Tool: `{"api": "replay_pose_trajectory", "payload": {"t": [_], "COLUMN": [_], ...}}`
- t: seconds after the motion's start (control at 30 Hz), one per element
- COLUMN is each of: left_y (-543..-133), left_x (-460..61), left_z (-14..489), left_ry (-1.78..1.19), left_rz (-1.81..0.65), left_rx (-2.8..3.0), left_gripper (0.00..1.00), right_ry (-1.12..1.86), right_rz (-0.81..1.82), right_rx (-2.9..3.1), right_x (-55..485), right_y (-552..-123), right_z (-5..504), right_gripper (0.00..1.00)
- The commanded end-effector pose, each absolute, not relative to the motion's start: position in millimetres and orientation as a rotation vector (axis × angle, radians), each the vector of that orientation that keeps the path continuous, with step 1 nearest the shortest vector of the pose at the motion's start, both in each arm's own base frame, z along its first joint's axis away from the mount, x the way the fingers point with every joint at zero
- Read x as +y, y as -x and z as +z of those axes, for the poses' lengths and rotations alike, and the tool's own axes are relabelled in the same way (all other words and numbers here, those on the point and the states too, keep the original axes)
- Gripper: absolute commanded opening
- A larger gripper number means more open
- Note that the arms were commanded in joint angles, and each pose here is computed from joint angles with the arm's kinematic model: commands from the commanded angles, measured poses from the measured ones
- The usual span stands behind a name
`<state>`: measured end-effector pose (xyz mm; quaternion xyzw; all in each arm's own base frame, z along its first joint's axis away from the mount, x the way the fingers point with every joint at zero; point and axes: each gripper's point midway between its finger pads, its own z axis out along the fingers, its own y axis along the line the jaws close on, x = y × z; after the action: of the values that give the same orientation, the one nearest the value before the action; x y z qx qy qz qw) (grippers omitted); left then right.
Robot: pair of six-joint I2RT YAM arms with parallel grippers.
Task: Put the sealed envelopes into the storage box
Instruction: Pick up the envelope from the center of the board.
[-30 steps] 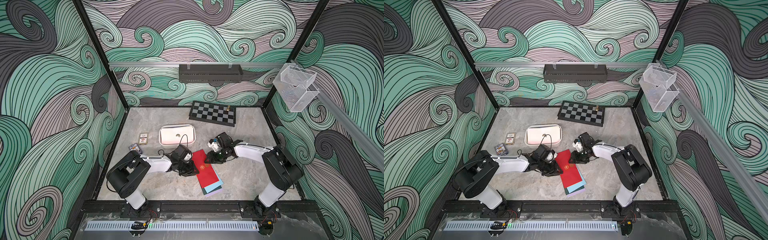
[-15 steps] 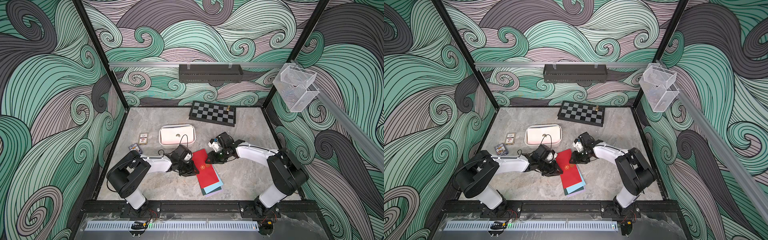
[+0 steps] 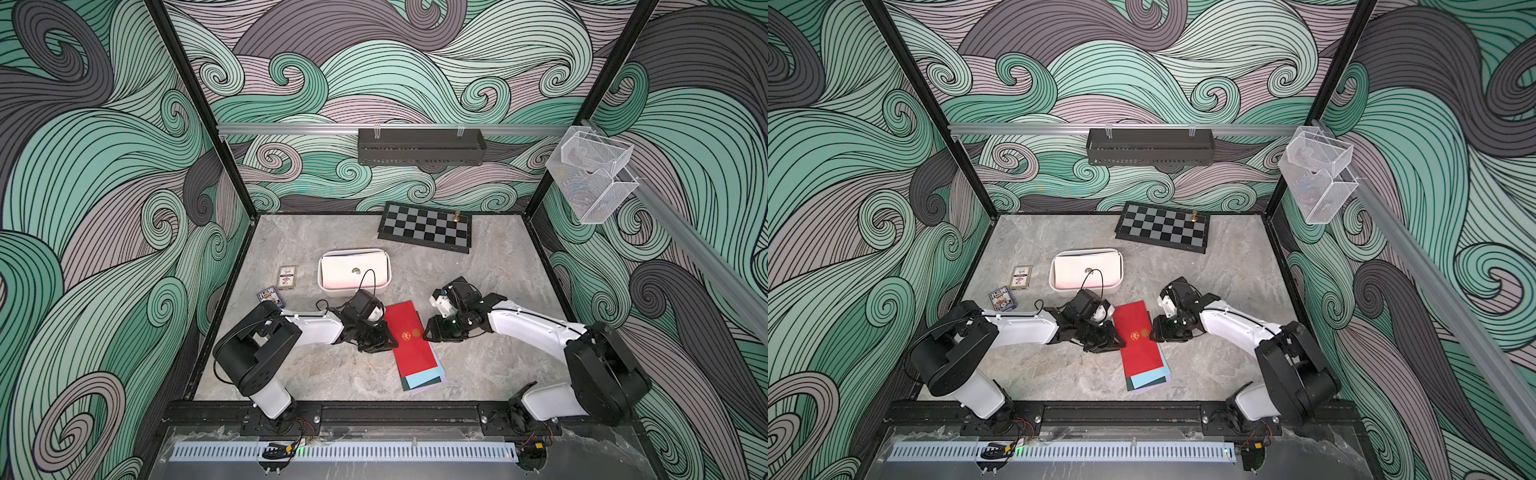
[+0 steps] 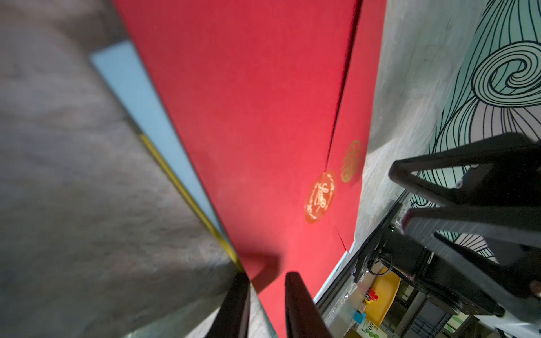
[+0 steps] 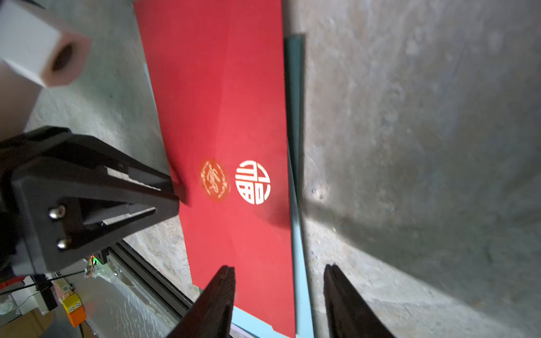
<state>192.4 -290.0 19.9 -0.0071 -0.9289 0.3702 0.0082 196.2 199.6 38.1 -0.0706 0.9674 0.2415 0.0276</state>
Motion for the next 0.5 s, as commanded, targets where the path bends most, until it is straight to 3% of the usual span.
{"api": "replay_pose_trajectory", "payload": {"t": [0.0, 0.47], "left_y": [-185.8, -184.8], "left_x": [-281.1, -281.1], "left_z": [6.3, 3.8], "left_ry": [0.014, 0.012], "left_rz": [1.086, 1.087], "left_rx": [-2.905, -2.899], "left_gripper": [0.25, 0.25], "right_ry": [0.195, 0.183], "right_rz": [0.865, 0.878], "right_rx": [3.004, 3.064], "right_x": [209.1, 214.8], "right_y": [-180.3, -163.7], "right_z": [40.8, 23.6], "right_gripper": [0.52, 0.48]}}
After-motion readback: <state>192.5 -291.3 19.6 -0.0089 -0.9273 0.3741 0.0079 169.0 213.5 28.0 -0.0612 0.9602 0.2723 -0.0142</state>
